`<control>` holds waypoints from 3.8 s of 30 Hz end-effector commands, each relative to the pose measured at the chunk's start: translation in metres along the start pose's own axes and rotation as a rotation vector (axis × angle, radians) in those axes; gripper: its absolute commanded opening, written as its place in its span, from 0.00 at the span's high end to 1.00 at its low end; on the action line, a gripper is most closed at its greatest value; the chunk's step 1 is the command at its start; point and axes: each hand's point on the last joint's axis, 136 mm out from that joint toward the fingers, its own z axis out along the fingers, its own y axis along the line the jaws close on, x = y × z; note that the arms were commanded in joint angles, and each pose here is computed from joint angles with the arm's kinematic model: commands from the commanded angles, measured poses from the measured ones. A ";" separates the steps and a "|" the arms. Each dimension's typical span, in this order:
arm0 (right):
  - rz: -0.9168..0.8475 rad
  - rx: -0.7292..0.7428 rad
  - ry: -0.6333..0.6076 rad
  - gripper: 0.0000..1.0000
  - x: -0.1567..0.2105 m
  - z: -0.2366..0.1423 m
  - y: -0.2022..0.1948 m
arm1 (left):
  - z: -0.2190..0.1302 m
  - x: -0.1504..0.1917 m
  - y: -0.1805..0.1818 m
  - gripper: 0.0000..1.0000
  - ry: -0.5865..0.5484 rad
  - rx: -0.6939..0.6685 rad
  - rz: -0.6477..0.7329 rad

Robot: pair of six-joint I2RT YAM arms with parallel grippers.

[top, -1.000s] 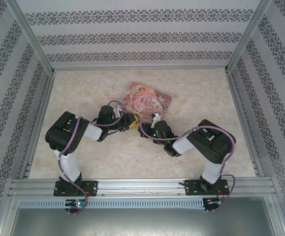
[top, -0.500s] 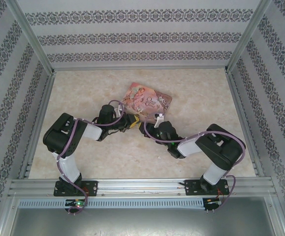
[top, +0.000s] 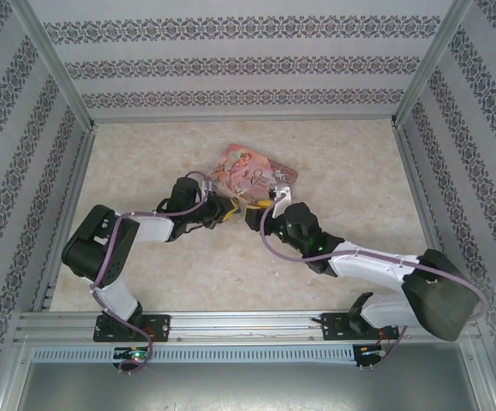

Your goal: Unlock a padlock with a key

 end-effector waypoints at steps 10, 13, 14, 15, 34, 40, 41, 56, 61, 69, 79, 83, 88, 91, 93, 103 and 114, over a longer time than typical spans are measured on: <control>-0.867 0.061 0.137 0.50 0.018 -0.011 0.011 | -0.007 0.008 -0.021 1.00 0.032 -0.006 -0.070; -0.999 0.057 0.184 0.48 0.026 -0.007 0.011 | -0.009 0.010 -0.025 1.00 0.038 -0.004 -0.081; -1.034 0.054 0.199 0.47 0.029 -0.006 0.012 | -0.009 0.010 -0.027 1.00 0.037 -0.005 -0.084; -1.074 0.052 0.217 0.47 0.033 -0.004 0.012 | -0.010 0.011 -0.028 1.00 0.038 -0.006 -0.088; -1.293 0.024 0.332 0.60 0.063 0.027 0.013 | -0.013 0.026 -0.037 1.00 0.056 -0.013 -0.119; -1.270 0.025 0.335 0.65 0.068 0.033 0.007 | -0.012 0.029 -0.038 1.00 0.061 -0.007 -0.121; -1.264 0.025 0.337 0.66 0.069 0.033 0.006 | -0.012 0.030 -0.038 1.00 0.063 -0.007 -0.121; -1.269 0.074 0.361 0.75 0.073 0.042 -0.012 | -0.010 0.035 -0.038 1.00 0.076 0.001 -0.130; -1.262 0.087 0.355 0.80 0.074 0.044 -0.014 | -0.010 0.037 -0.036 1.00 0.074 0.009 -0.144; -1.219 0.111 0.332 0.85 0.074 0.049 -0.017 | -0.010 0.037 -0.038 1.00 0.081 0.016 -0.146; -1.141 0.151 0.282 0.98 0.067 0.050 -0.019 | -0.009 0.039 -0.039 1.00 0.083 0.026 -0.145; -1.100 0.167 0.261 1.00 0.064 0.049 -0.019 | -0.008 0.040 -0.038 1.00 0.085 0.026 -0.145; -1.010 0.188 0.221 1.00 0.058 0.049 -0.019 | -0.009 0.042 -0.037 1.00 0.087 0.025 -0.148; -0.937 0.195 0.189 1.00 0.055 0.048 -0.018 | -0.009 0.043 -0.038 1.00 0.089 0.028 -0.148; -0.881 0.201 0.166 1.00 0.053 0.047 -0.017 | -0.008 0.043 -0.037 1.00 0.088 0.026 -0.150; -0.540 0.153 0.050 1.00 0.049 0.053 -0.006 | -0.006 0.043 -0.037 1.00 0.092 0.030 -0.149; -0.311 0.153 -0.031 1.00 0.049 0.059 -0.009 | -0.004 0.044 -0.035 1.00 0.095 0.029 -0.154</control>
